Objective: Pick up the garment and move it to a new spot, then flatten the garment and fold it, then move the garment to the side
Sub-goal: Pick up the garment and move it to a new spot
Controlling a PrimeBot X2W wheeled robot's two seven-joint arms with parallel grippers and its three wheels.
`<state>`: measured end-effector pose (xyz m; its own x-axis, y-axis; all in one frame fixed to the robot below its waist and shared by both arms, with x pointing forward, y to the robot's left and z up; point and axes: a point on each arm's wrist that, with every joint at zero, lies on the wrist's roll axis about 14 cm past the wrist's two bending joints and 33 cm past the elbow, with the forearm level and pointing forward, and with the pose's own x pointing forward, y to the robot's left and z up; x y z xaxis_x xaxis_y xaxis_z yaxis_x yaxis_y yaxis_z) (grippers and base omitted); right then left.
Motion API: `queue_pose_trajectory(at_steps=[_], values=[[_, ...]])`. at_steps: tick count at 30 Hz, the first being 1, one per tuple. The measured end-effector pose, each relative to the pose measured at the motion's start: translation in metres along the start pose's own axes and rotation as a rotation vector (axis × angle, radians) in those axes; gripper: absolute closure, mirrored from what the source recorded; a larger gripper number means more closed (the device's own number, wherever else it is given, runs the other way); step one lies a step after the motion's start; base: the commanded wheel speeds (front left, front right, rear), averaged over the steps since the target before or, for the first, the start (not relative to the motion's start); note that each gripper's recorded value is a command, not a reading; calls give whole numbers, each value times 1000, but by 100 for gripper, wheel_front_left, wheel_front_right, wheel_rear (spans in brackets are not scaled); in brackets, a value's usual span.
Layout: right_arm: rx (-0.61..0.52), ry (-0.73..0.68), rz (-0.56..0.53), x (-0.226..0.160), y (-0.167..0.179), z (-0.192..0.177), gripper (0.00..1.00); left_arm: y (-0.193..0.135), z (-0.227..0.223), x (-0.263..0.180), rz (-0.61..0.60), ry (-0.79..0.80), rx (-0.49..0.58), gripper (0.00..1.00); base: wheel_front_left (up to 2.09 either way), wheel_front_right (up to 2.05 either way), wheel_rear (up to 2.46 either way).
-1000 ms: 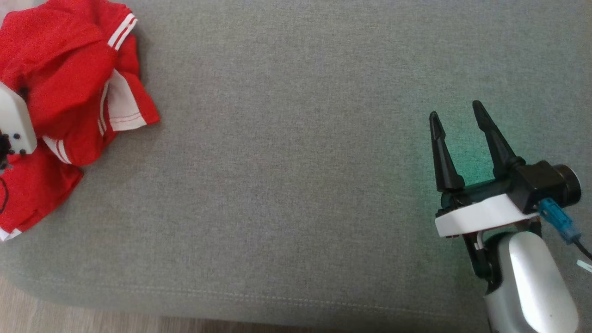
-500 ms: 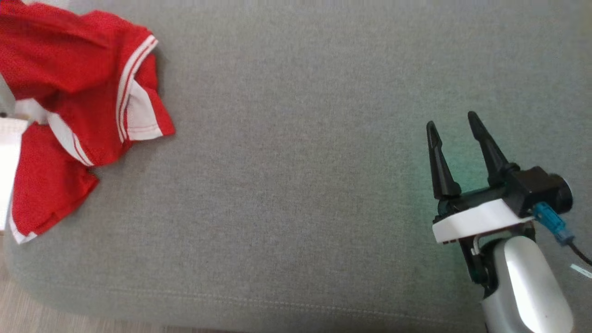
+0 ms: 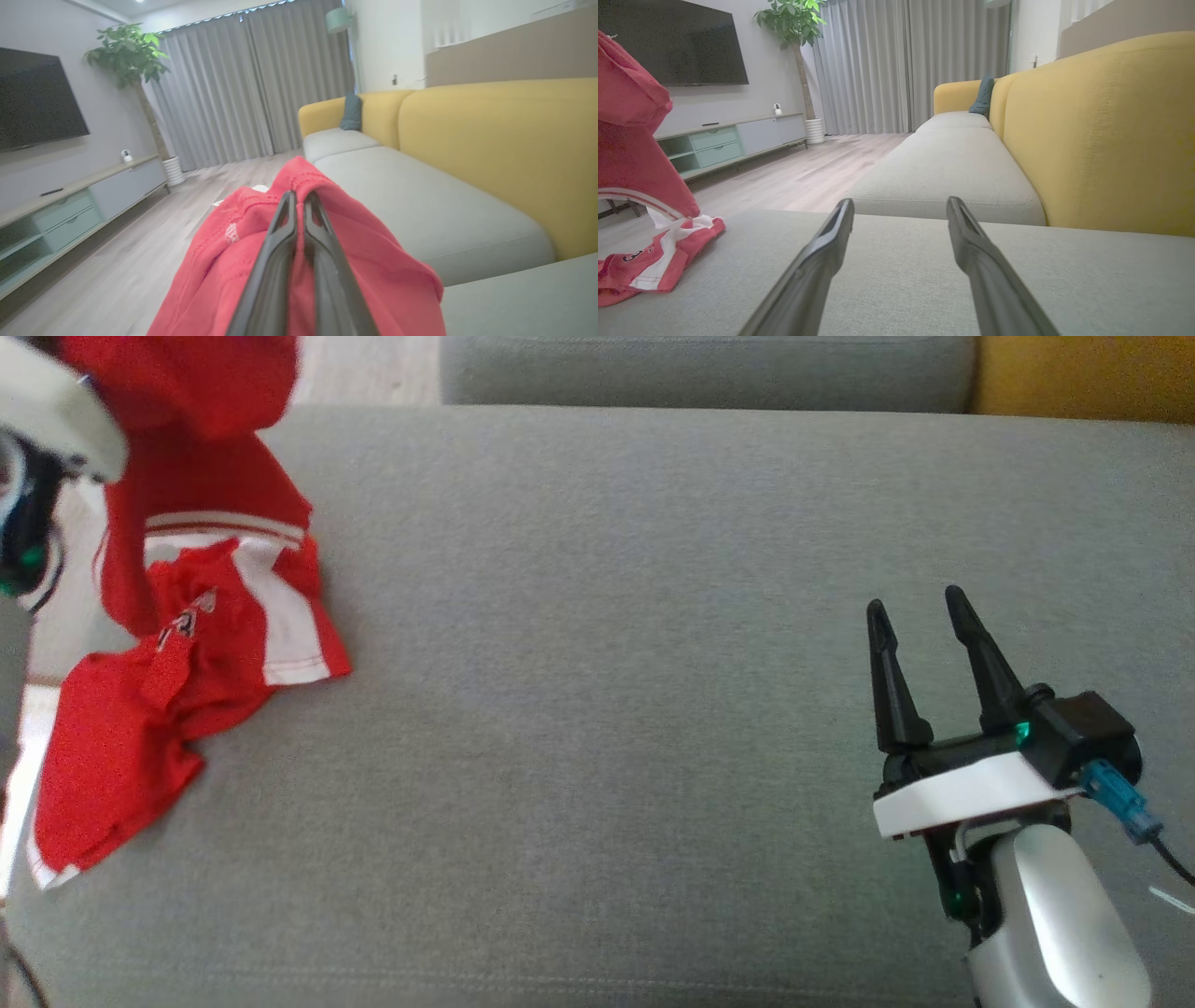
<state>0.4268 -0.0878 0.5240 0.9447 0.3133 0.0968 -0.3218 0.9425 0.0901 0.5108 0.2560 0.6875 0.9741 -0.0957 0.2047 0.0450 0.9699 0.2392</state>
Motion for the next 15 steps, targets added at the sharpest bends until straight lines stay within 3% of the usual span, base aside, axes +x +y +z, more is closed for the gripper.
queue_pose_trajectory(at_steps=[6,12,15], values=[[-10,-27,-73,-13,-24,11,0,-86,45,15,-163,-96,-88,100,0,0,0],[-49,-97,-149,-19,-52,40,0,-190,52,12,-345,-97,-236,100,0,0,0],[-71,-108,-172,-24,-61,47,0,-219,54,11,-394,-101,-268,100,0,0,0]])
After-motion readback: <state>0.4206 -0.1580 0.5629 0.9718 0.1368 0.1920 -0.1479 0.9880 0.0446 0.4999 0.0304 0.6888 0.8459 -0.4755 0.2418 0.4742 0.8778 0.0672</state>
